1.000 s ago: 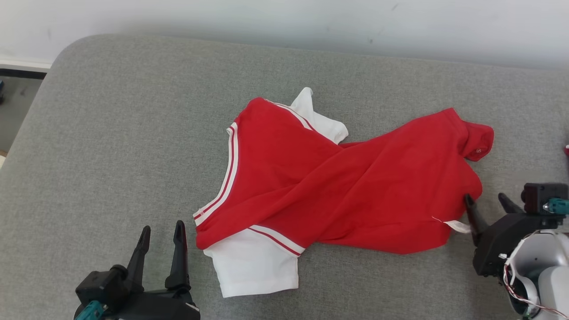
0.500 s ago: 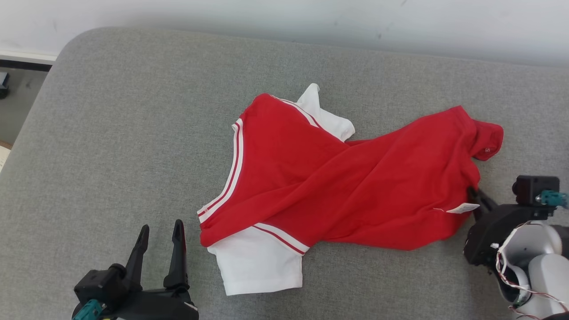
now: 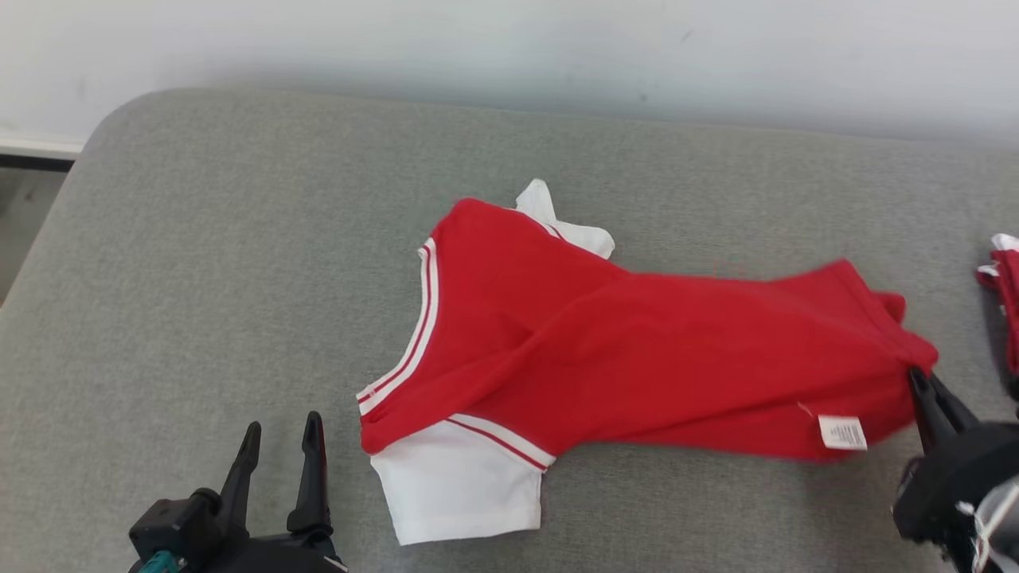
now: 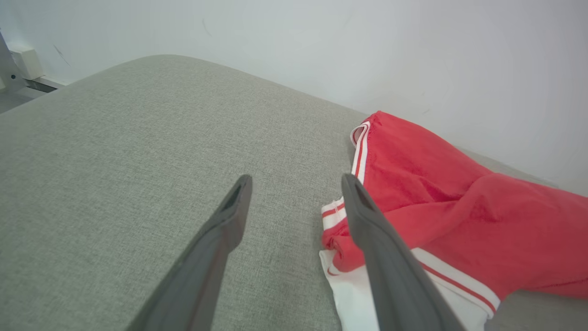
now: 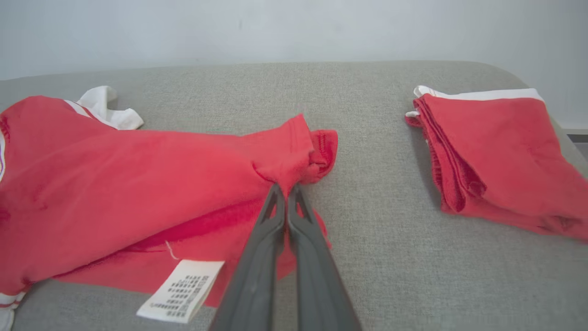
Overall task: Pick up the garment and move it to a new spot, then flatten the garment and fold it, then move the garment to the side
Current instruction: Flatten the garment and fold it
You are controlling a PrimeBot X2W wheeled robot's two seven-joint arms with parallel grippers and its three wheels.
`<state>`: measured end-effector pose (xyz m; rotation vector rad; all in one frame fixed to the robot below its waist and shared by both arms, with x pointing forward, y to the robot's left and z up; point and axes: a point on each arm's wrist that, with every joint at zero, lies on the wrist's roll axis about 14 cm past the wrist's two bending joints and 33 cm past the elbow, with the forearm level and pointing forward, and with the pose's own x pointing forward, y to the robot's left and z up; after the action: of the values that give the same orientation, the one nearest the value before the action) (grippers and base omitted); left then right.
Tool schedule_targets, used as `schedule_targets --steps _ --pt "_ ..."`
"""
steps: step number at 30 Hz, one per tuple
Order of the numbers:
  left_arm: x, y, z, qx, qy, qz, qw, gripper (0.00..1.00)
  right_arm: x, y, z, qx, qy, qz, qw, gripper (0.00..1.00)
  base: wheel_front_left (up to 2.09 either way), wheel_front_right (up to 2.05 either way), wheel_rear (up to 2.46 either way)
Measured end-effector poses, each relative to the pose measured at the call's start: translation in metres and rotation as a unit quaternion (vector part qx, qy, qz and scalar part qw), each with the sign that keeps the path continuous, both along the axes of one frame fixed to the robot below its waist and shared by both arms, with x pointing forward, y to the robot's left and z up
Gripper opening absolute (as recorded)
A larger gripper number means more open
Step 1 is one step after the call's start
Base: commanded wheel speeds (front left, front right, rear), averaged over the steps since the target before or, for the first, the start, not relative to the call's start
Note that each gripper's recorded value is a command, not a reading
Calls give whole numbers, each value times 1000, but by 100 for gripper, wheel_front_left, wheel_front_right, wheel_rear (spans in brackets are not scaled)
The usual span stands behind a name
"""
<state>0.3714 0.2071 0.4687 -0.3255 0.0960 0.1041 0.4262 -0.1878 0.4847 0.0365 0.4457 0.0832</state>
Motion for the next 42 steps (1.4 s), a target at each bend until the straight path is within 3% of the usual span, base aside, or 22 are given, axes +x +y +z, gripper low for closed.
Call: schedule_targets --steps 3,5,7,8,9,23,42 --pt "2 -5 0 -4 -1 -8 1000 100 -15 -7 2 0 12 -15 1000 0 0 0 0" --pt "3 -11 0 -7 1 -18 1000 100 -20 -12 -2 -3 24 -24 999 27 0 0 0" --pt "5 -14 0 -7 0 -23 1000 100 -22 -15 -11 -2 38 -29 999 27 0 0 0" --pt "6 -15 -1 -7 0 -24 1000 100 -21 -15 -17 -1 46 -32 998 32 0 0 0" --pt "6 -15 -1 -7 1 -25 1000 100 -19 -17 -21 2 47 -37 998 100 0 0 0" --pt "-6 -7 -5 -8 11 -13 1000 100 17 -29 -9 -21 -31 -67 997 100 0 0 0" --pt "-17 -50 -49 -28 106 -88 990 100 -33 -65 -22 -5 -9 -114 993 100 0 0 0"
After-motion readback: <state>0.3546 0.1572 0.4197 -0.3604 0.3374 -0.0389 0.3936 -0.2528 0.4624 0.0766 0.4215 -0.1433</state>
